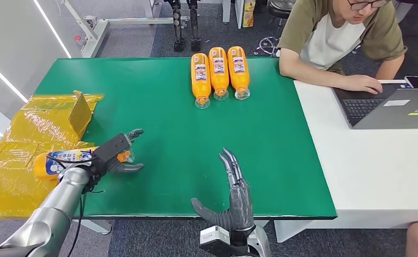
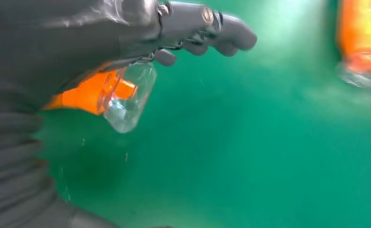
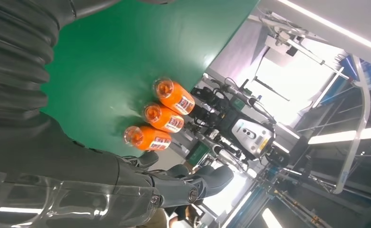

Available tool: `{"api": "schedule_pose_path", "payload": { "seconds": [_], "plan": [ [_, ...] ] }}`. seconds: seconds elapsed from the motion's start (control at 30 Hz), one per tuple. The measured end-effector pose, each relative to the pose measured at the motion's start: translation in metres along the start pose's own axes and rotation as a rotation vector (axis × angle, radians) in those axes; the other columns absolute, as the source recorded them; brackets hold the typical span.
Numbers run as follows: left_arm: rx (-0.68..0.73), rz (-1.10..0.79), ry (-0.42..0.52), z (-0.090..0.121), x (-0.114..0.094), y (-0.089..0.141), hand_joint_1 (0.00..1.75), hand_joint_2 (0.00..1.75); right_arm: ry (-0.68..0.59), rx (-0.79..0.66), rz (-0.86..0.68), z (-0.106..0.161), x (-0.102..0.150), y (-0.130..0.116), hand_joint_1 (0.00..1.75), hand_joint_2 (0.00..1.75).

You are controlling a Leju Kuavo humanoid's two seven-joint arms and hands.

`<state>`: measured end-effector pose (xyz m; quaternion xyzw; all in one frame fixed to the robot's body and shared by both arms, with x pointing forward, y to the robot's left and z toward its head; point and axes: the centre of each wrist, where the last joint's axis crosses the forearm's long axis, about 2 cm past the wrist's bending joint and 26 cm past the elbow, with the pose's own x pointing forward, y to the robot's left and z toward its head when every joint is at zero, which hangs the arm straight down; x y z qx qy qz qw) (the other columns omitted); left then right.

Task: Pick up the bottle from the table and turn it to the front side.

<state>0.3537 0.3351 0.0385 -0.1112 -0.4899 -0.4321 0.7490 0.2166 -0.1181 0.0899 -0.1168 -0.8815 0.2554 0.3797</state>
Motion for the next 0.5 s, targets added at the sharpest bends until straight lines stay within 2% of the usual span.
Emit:
{"api": "schedule_pose_path", "payload": {
  "seconds": [0.13,0.2,0.27,0.37,0.47,0.5],
  "plan": [
    [-0.067,0.066,-0.029,0.013,-0.005,0.013,0.0,1.75,0.007,-0.002,0.008,0.002,-0.001,0.001,0.0,1.75],
    [-0.065,0.05,-0.036,0.017,-0.003,0.022,0.0,1.75,0.011,-0.005,0.013,0.002,-0.001,0.001,0.0,1.75],
    [-0.031,0.024,-0.088,0.018,0.003,0.034,0.0,1.75,0.016,-0.003,0.02,0.003,-0.001,0.001,0.0,1.75],
    [0.094,-0.026,-0.227,0.016,0.02,0.049,0.0,1.75,0.018,0.011,0.034,0.003,0.0,0.001,0.0,1.75],
    [0.327,-0.059,-0.408,0.009,0.047,0.061,0.0,1.75,0.009,0.033,0.043,0.002,0.002,0.0,0.0,1.75],
    [0.372,-0.061,-0.44,0.008,0.052,0.063,0.0,1.75,0.006,0.037,0.044,0.002,0.002,0.0,0.0,1.75]
  ]
}}
